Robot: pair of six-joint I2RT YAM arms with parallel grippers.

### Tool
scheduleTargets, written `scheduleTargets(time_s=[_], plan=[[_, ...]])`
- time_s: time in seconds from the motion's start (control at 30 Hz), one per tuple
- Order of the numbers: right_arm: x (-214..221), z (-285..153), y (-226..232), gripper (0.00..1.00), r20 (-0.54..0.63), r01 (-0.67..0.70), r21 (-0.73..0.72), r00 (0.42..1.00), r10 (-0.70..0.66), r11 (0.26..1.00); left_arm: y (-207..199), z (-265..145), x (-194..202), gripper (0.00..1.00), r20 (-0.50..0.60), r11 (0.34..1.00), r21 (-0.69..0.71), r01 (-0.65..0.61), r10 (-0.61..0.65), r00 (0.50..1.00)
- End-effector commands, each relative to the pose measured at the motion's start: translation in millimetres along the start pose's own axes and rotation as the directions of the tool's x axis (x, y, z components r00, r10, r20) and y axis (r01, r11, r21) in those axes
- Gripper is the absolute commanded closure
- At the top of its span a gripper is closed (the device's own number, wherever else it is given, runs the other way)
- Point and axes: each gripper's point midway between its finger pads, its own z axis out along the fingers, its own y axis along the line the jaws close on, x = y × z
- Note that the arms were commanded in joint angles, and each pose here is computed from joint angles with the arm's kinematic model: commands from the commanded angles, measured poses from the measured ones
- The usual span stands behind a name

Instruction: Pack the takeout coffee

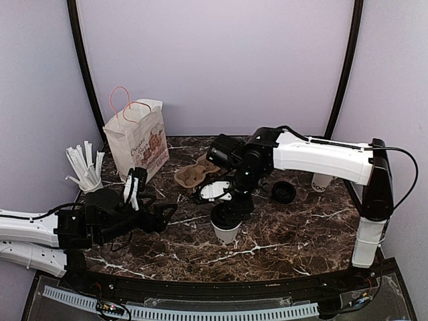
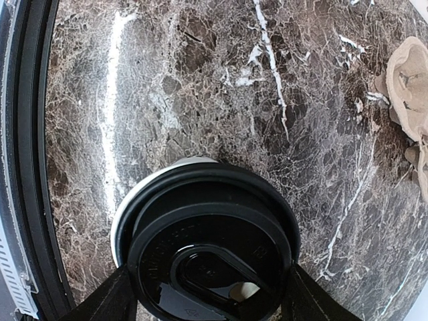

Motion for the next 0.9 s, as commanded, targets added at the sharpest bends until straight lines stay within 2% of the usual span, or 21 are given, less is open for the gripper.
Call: scheduleTargets(time_s=[0.0, 0.2, 0.47, 0.87], plan=[[8, 17, 14, 0.34, -0.060, 0.015, -0.042, 0.998, -0.018, 0.999, 4, 1, 0, 0.11, 0.015, 1.000, -0.011, -0.006, 0.006, 1.000], [3, 1, 16, 0.34, -0.027, 0.019, -0.042, 0.999, -0.020, 0.999, 4, 1, -1, 0.11, 0.016, 1.000, -0.012, -0.010, 0.010, 1.000], [0, -21, 4, 0.33, 0.002, 0.012, 0.043, 1.000, -0.012, 0.999, 3, 3, -1, 0.11, 0.014, 1.000, -0.011, -0.007, 0.007, 1.000], [-2, -20, 12, 0.33, 0.015, 0.016, 0.013, 1.000, -0.016, 1.000, 1, 5, 0, 0.11, 0.009, 1.000, -0.005, -0.005, 0.005, 1.000]])
